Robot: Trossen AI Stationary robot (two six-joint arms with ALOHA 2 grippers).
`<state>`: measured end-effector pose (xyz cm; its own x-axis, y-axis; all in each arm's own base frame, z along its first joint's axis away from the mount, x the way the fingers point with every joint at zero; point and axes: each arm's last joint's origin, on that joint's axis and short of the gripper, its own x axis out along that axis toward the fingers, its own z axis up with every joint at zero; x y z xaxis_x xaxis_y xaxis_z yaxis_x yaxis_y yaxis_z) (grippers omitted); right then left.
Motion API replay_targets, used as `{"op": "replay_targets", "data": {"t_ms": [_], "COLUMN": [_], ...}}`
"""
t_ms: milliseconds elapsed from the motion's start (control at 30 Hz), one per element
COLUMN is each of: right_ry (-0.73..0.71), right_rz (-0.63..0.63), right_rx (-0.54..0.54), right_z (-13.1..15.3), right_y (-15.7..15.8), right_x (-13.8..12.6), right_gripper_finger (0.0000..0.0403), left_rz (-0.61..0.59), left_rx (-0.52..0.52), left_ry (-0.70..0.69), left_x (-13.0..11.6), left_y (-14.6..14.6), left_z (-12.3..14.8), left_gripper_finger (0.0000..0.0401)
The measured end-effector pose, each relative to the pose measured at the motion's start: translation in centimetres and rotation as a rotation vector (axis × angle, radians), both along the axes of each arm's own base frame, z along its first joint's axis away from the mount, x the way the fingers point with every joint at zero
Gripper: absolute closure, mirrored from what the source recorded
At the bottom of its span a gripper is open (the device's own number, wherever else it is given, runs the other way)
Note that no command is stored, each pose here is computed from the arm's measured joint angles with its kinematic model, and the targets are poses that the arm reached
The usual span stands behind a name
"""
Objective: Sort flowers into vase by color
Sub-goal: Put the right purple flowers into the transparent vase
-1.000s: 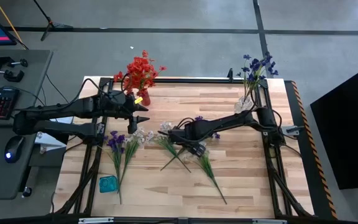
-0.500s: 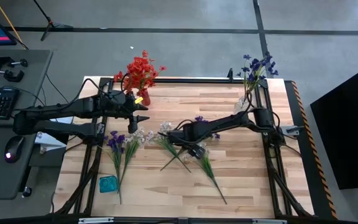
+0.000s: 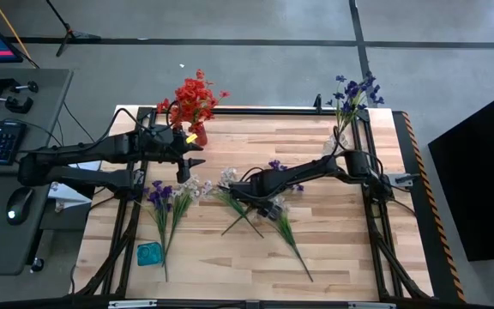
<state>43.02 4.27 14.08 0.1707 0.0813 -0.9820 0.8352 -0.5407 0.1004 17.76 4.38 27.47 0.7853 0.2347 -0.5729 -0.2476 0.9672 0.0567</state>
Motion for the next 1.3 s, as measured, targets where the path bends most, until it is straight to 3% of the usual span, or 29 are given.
{"op": "replay_targets", "data": {"t_ms": [167, 233, 400, 533, 667, 800, 900, 1000, 1133, 1300], "right_ry": [0.072, 0.093, 0.088, 0.053, 0.14, 0.164, 0.232, 0.335, 0.284, 0.194], "right_rz": [0.062, 0.09, 0.176, 0.23, 0.321, 0.459, 0.52, 0.575, 0.728, 0.76], "right_rx": [-0.032, -0.067, -0.167, -0.327, -0.514, -0.8, -0.908, -0.963, -1.083, -1.151], "right_z": [0.1, 0.2, 1.4, 5.6, 9.1, 12.7, 14.1, 16.3, 19.1, 20.7], "right_y": [-0.3, -0.8, -2.1, -2.5, -2.0, -0.9, -0.3, -0.2, 0.7, 0.4], "right_x": [-0.8, -1.1, -1.5, -2.3, -4.3, -5.9, -7.5, -10.2, -13.6, -21.9], "right_gripper_finger": [0.0361, 0.0388, 0.0395, 0.0399, 0.0401, 0.0402, 0.0402, 0.0402, 0.0402, 0.0403], "left_rz": [0.03, 0.045, 0.09, 0.115, 0.136, 0.15, 0.171, 0.226, 0.356, 0.468], "left_rx": [0.01, 0.031, 0.074, 0.074, 0.081, 0.099, 0.093, 0.029, -0.095, -0.203], "left_ry": [0.018, 0.024, 0.039, 0.035, 0.005, -0.066, -0.149, -0.259, -0.386, -0.496], "left_x": [-0.2, -0.3, -0.5, -0.6, -0.5, -0.2, 0.1, 0.4, 0.7, 0.8], "left_y": [0.4, 0.6, 1.3, 1.7, 2.0, 2.3, 2.5, 2.6, 2.9, 3.1], "left_z": [-0.1, -0.1, -0.1, -0.1, 0.2, 0.8, 1.4, 2.1, 2.6, 3.0], "left_gripper_finger": [0.021, 0.0211, 0.021, 0.021, 0.021, 0.021, 0.0211, 0.021, 0.021, 0.0211]}}
